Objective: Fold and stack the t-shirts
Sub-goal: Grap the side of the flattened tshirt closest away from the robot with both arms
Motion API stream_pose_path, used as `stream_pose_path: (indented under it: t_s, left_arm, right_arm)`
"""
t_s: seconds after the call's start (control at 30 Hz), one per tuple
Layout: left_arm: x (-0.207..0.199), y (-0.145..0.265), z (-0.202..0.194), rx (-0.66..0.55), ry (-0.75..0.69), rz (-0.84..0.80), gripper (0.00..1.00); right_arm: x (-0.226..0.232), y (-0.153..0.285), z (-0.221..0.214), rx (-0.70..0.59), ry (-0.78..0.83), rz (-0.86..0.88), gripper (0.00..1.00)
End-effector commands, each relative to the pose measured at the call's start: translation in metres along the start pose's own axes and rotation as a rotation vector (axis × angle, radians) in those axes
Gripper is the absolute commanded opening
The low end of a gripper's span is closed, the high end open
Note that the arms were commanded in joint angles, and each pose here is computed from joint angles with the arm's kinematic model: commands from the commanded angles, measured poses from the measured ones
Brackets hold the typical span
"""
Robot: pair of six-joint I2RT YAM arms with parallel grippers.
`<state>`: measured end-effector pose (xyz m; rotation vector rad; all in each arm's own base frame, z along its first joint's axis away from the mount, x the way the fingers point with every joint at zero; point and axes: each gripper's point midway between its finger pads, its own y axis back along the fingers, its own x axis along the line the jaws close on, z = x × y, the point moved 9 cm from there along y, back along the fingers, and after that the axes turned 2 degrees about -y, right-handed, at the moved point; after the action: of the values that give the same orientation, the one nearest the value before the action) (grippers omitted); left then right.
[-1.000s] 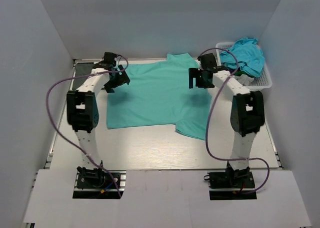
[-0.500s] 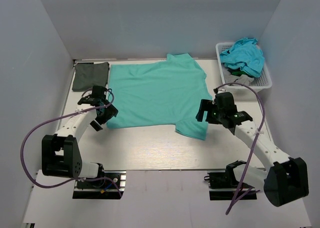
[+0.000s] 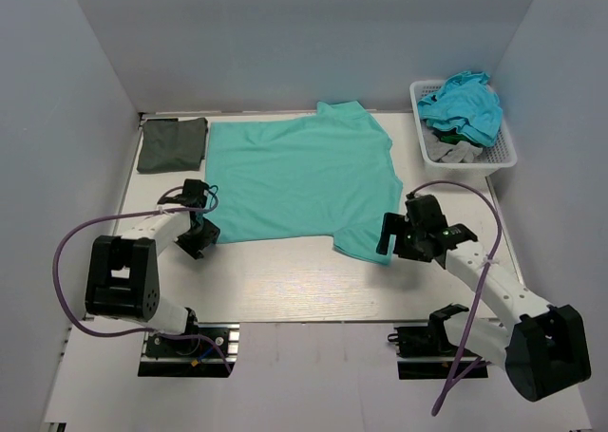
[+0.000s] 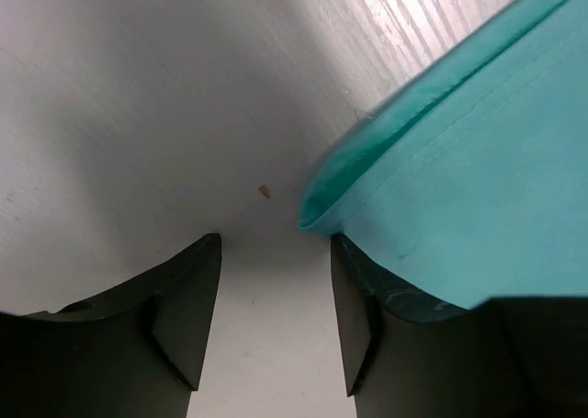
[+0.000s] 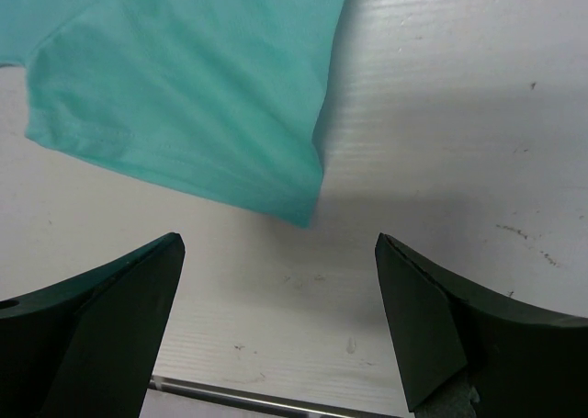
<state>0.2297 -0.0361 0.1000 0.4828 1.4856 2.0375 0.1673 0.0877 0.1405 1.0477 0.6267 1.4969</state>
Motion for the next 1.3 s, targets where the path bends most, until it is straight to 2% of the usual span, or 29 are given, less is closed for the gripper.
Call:
stream_pose_path:
  t_s: [0.0,0.1,0.27,0.37,0.43,0.47,0.53,0.57,0.83,0.9,1.1,1.13,1.17,1.2,1.23,1.27]
  left_arm:
    - [-0.010,-0.003,0.009,-0.057,0.066,-0.037,0.60]
    - [-0.012,-0.005,0.010,-0.059,0.068,-0.042,0.60]
    - [-0.012,-0.005,0.009,-0.059,0.071,-0.059,0.60]
    - [-0.013,-0.003,0.012,-0.078,0.076,-0.069,0.53]
    - [-0.012,-0.005,0.011,-0.079,0.077,-0.069,0.41]
    - [-0.013,-0.005,0.011,-0.084,0.070,-0.076,0.26]
    - [-0.013,-0.005,0.011,-0.084,0.070,-0.076,0.05]
    - [-0.013,-0.005,0.011,-0.084,0.070,-0.076,0.00]
    - [-0.012,-0.002,0.012,-0.094,0.037,-0.105,0.00]
    - [-0.013,0.002,0.011,-0.091,0.041,-0.134,0.00]
    - [-0.010,0.001,0.008,-0.079,0.015,-0.132,0.00]
    - [-0.011,0.001,0.007,-0.072,0.015,-0.137,0.00]
    - [-0.012,0.001,0.008,-0.069,0.007,-0.153,0.00]
    - [-0.012,0.001,0.008,-0.069,0.007,-0.153,0.00]
    - [-0.012,0.001,0.008,-0.069,0.007,-0.153,0.00]
    - [-0.012,0.002,0.007,-0.062,-0.004,-0.158,0.00]
  right_arm:
    - [0.002,-0.001,-0.009,0.028,-0.009,0.022,0.90]
    - [0.000,-0.002,-0.021,0.097,0.008,0.001,0.90]
    - [0.001,-0.003,-0.031,0.128,0.019,0.007,0.90]
    - [0.002,-0.004,-0.031,0.139,0.028,-0.003,0.90]
    - [0.004,-0.007,-0.033,0.160,0.048,0.000,0.90]
    - [0.005,-0.008,-0.033,0.166,0.061,0.001,0.90]
    - [0.007,-0.012,-0.032,0.170,0.073,-0.007,0.90]
    - [0.009,-0.014,-0.031,0.169,0.082,-0.015,0.90]
    - [0.025,-0.036,-0.016,0.116,0.097,-0.014,0.90]
    - [0.028,-0.040,-0.015,0.116,0.104,0.014,0.88]
    - [0.030,-0.054,-0.012,0.133,0.122,-0.001,0.70]
    - [0.031,-0.055,-0.010,0.123,0.127,0.001,0.61]
    - [0.031,-0.056,-0.009,0.122,0.128,-0.003,0.48]
    - [0.031,-0.055,-0.009,0.123,0.133,-0.008,0.20]
    - [0.029,-0.053,-0.009,0.135,0.130,-0.022,0.02]
    - [0.030,-0.051,-0.007,0.122,0.129,-0.033,0.00]
